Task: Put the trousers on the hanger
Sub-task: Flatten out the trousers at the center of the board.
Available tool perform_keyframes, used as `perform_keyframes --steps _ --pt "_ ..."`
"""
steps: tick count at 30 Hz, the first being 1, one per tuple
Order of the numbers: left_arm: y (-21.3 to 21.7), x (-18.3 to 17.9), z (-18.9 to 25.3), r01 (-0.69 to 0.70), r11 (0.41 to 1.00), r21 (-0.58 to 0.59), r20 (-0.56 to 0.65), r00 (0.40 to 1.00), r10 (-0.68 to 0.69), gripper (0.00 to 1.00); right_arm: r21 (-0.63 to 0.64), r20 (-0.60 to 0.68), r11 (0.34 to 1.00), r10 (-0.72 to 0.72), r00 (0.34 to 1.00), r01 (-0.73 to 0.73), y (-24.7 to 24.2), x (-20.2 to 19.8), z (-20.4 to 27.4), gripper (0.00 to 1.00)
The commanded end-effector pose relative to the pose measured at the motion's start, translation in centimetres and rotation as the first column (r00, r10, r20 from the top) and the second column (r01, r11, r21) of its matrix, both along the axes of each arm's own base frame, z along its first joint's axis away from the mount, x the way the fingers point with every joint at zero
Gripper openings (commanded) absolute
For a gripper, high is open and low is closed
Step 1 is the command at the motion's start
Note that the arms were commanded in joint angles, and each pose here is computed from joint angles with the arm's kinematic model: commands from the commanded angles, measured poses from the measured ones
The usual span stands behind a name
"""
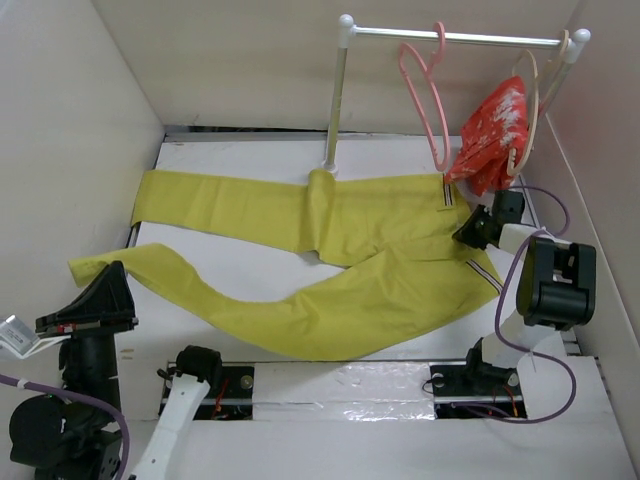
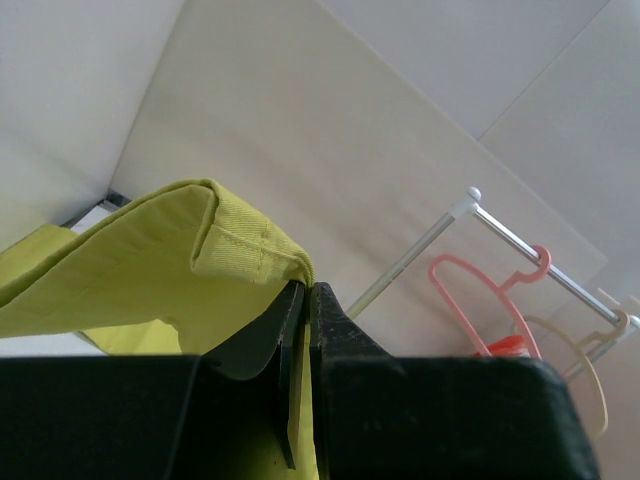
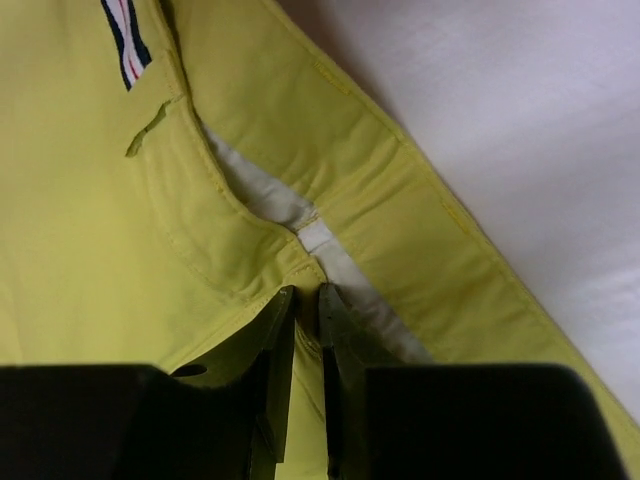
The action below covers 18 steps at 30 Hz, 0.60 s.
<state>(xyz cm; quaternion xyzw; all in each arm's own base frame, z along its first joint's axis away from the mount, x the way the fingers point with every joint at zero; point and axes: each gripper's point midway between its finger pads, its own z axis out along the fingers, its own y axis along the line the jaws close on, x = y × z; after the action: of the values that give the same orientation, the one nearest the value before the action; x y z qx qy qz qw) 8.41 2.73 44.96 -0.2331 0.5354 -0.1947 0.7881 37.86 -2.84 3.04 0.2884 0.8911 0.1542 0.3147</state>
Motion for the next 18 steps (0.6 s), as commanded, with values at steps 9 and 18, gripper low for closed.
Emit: perform_keyframes --steps 9,18 --pt "-1.6 3.0 -2.6 0.077 0.997 -0.007 0.006 0.997 -0.077 0.0 -0.09 0.164 0.996 -0.011 0.986 0.026 -1.6 -0.4 6.9 0.64" --pt "-1.6 3.9 -3.7 0.093 0.995 -0.046 0.053 0.994 -0.091 0.0 -0.111 0.198 0.901 -0.393 0.898 0.419 -4.4 -14.0 4.7 0.65"
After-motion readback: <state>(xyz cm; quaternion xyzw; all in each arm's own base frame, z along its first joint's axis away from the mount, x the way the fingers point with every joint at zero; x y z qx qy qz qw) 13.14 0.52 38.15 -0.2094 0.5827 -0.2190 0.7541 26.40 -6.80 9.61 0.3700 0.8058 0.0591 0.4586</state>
